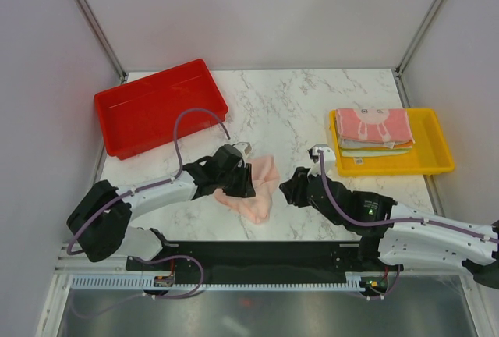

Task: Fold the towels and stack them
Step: Flatten out the crumpled towel

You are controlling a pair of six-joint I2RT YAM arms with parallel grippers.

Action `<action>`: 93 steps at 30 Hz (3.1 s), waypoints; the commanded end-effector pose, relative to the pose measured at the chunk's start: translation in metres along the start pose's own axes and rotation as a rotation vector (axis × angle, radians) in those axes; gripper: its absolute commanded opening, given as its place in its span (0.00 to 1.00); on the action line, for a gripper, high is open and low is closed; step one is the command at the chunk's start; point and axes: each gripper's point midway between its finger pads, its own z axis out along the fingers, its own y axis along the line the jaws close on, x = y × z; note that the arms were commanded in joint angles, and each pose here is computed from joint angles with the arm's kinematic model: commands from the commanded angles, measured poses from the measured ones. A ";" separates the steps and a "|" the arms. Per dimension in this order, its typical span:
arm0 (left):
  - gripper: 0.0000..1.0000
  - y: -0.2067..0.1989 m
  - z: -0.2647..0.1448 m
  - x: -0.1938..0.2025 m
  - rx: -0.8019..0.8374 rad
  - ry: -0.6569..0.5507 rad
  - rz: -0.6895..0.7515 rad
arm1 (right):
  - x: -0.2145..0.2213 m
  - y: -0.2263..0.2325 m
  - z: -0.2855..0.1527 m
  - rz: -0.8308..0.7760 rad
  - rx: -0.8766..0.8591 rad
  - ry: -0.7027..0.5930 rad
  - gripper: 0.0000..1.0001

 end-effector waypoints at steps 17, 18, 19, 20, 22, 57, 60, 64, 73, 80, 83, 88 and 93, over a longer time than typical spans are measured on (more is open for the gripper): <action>0.57 -0.133 -0.031 -0.031 0.322 -0.087 0.080 | -0.054 -0.003 -0.019 -0.015 0.062 -0.142 0.42; 0.59 -0.107 -0.040 -0.036 0.246 -0.088 0.050 | -0.056 -0.002 -0.018 -0.020 0.069 -0.143 0.42; 0.61 -0.097 -0.059 -0.042 0.241 -0.134 0.037 | -0.058 0.001 -0.015 -0.023 0.070 -0.142 0.43; 0.62 -0.087 -0.071 -0.046 0.228 -0.161 0.015 | -0.051 0.001 -0.006 -0.046 0.088 -0.114 0.43; 0.65 -0.062 -0.094 -0.047 0.196 -0.223 -0.039 | -0.044 0.015 0.007 -0.081 0.035 -0.058 0.46; 0.67 -0.007 -0.105 -0.012 0.095 -0.271 -0.126 | -0.008 -0.029 0.101 0.183 0.390 0.080 0.00; 0.66 -0.031 -0.091 -0.007 0.235 -0.221 -0.124 | -0.029 -0.037 0.086 0.295 0.340 -0.014 0.00; 0.65 -0.041 -0.072 0.001 0.288 -0.181 -0.132 | -0.035 -0.052 0.076 0.330 0.333 -0.067 0.00; 0.63 0.031 -0.097 0.005 -0.044 -0.354 -0.307 | 0.028 -0.004 0.121 0.045 0.300 0.318 0.40; 0.63 0.056 -0.142 0.000 -0.045 -0.564 -0.432 | 0.055 0.022 0.138 -0.133 0.345 0.343 0.47; 0.64 0.059 -0.156 -0.002 -0.016 -0.622 -0.447 | 0.058 0.021 0.143 -0.198 0.419 0.345 0.47; 0.64 0.059 -0.169 -0.005 -0.021 -0.645 -0.444 | 0.068 0.007 0.152 -0.279 0.535 0.363 0.45; 0.64 0.059 -0.178 -0.008 -0.023 -0.663 -0.437 | 0.076 0.003 0.156 -0.327 0.578 0.374 0.43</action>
